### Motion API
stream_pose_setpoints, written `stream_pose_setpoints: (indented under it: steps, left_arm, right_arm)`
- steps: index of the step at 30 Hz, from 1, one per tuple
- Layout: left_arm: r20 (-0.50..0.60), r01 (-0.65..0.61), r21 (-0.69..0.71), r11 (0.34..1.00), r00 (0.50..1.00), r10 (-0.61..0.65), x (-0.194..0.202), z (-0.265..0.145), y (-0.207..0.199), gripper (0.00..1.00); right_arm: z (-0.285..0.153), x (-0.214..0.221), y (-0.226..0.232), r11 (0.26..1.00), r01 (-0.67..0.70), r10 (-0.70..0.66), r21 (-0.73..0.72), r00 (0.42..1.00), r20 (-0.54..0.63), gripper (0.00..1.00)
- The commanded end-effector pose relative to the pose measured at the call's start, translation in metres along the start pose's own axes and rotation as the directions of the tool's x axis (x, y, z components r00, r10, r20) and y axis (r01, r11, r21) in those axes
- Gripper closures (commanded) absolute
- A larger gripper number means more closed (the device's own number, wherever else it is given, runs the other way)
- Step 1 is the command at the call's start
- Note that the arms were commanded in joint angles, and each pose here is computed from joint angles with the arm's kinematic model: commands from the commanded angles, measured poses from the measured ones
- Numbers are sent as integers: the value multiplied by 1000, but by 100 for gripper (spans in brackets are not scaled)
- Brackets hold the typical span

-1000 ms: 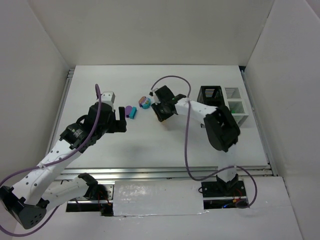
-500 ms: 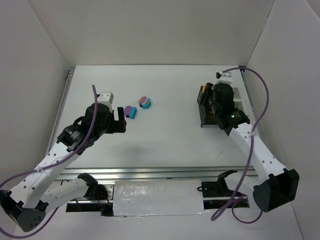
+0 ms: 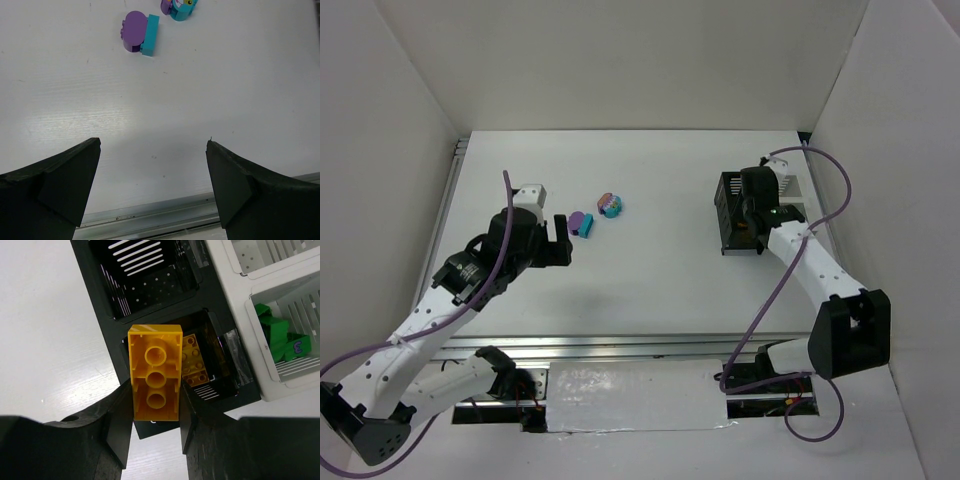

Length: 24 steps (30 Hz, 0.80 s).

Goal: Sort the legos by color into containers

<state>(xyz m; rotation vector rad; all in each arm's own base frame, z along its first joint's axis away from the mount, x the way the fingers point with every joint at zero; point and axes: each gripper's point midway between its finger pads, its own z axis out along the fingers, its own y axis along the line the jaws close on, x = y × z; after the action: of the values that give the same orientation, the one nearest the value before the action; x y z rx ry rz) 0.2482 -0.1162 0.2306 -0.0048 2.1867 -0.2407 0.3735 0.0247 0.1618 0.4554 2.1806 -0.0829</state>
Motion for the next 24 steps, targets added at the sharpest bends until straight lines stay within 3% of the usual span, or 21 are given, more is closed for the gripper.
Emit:
stream_pose_setpoints:
  steps: [1,6,12,15,18,22,24]
  left_arm:
    - [28,-12,16,1000,1000,12,-8,1,-3,0]
    - [14,-19,23,1000,1000,19,-5,4,-5,1]
    - [8,-17,23,1000,1000,17,-4,5,-5,0]
    - [6,-16,24,1000,1000,16,-4,6,-6,0]
    - [2,-8,8,1000,1000,8,-4,9,-3,0]
    - [-31,49,-83,995,998,-52,-2,19,8,0]
    - [-54,108,-161,981,992,-118,-3,32,17,1]
  right_arm:
    - [-7,-26,1,999,-47,46,9,997,70,72]
    - [-6,-27,-6,998,-56,53,29,996,78,58]
    - [-11,-30,-5,998,-65,64,14,994,92,33]
    - [-15,-33,-4,998,-68,67,-1,993,102,25]
    - [-22,-38,0,997,-73,76,-30,991,111,25]
    - [-52,-45,31,971,-61,89,-232,990,110,24]
    - [-80,-46,58,913,-39,86,-406,991,98,4]
